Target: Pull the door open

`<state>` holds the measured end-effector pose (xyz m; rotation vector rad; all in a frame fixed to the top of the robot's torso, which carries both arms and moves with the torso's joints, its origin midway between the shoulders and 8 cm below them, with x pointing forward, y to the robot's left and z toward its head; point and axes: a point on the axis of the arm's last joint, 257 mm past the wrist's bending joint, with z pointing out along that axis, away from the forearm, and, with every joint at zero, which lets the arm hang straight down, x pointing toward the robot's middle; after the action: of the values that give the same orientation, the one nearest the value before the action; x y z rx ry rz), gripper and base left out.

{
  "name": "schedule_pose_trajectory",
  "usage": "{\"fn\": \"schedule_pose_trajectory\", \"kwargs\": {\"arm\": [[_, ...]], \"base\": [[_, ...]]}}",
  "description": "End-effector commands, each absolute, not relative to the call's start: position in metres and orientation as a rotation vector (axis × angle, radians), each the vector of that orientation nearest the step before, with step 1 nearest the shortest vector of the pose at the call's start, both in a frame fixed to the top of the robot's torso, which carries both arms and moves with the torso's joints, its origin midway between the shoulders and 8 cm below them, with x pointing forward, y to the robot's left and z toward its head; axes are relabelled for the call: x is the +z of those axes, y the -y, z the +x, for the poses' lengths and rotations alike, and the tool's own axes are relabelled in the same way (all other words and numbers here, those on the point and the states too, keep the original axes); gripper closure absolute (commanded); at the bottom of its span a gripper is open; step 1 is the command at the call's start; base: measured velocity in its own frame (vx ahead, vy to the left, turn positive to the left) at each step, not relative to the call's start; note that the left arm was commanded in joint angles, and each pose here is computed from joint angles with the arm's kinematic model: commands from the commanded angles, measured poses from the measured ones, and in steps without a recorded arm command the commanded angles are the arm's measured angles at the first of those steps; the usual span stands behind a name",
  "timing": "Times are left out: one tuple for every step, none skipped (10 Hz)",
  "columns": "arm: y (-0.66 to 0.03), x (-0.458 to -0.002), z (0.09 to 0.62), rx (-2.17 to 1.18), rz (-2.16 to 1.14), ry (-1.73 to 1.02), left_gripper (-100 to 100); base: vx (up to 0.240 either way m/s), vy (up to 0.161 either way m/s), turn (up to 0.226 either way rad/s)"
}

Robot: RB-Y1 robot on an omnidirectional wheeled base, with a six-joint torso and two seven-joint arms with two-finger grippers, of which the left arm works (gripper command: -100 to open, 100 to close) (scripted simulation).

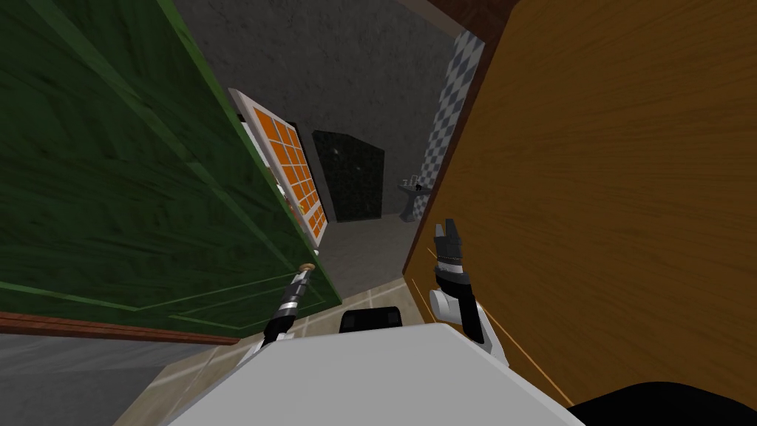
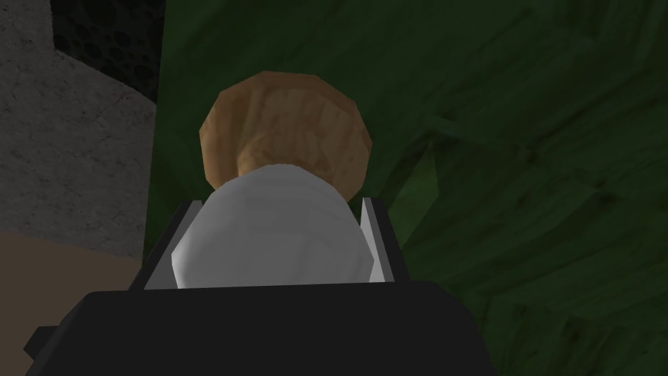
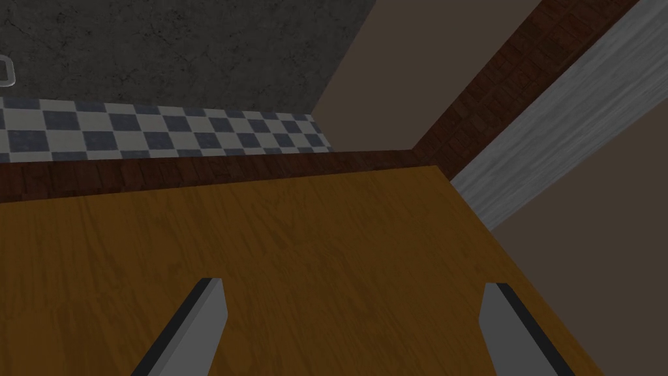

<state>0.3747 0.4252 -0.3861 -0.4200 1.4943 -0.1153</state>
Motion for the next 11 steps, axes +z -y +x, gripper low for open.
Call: {"fn": "schedule_pose_trajectory", "kwargs": {"arm": [[-0.4220,-0.3879,0.3753,-0.165,-0.467,-1.484,100],[-0.4221,-0.3875,0.3761,-0.188,-0.492,-1.475,100],[-0.4221,-0.3875,0.3761,-0.201,-0.504,-1.471,100],[-0.4223,-0.3869,0.3771,-0.233,-0.536,-1.458,100],[-0.4223,-0.3869,0.3771,-0.238,-0.541,-1.457,100],[-0.4226,-0.3864,0.3780,-0.273,-0.576,-1.443,100],[-0.4228,-0.3859,0.3789,-0.297,-0.602,-1.431,100],[-0.4228,-0.3859,0.3789,-0.311,-0.615,-1.427,100],[-0.4230,-0.3854,0.3798,-0.342,-0.646,-1.413,100],[-0.4230,-0.3854,0.3798,-0.348,-0.651,-1.411,100],[-0.4233,-0.3849,0.3808,-0.382,-0.685,-1.395,100]], "base": [[-0.025,0.013,-0.024],[-0.035,0.014,-0.054],[-0.031,0.012,-0.022],[-0.034,0.012,-0.038],[-0.029,0.008,-0.022],[-0.028,0.008,-0.040],[-0.044,0.012,-0.065],[-0.036,0.012,-0.026],[-0.036,0.007,-0.036],[-0.030,0.010,-0.019],[-0.039,0.016,-0.041]]}}
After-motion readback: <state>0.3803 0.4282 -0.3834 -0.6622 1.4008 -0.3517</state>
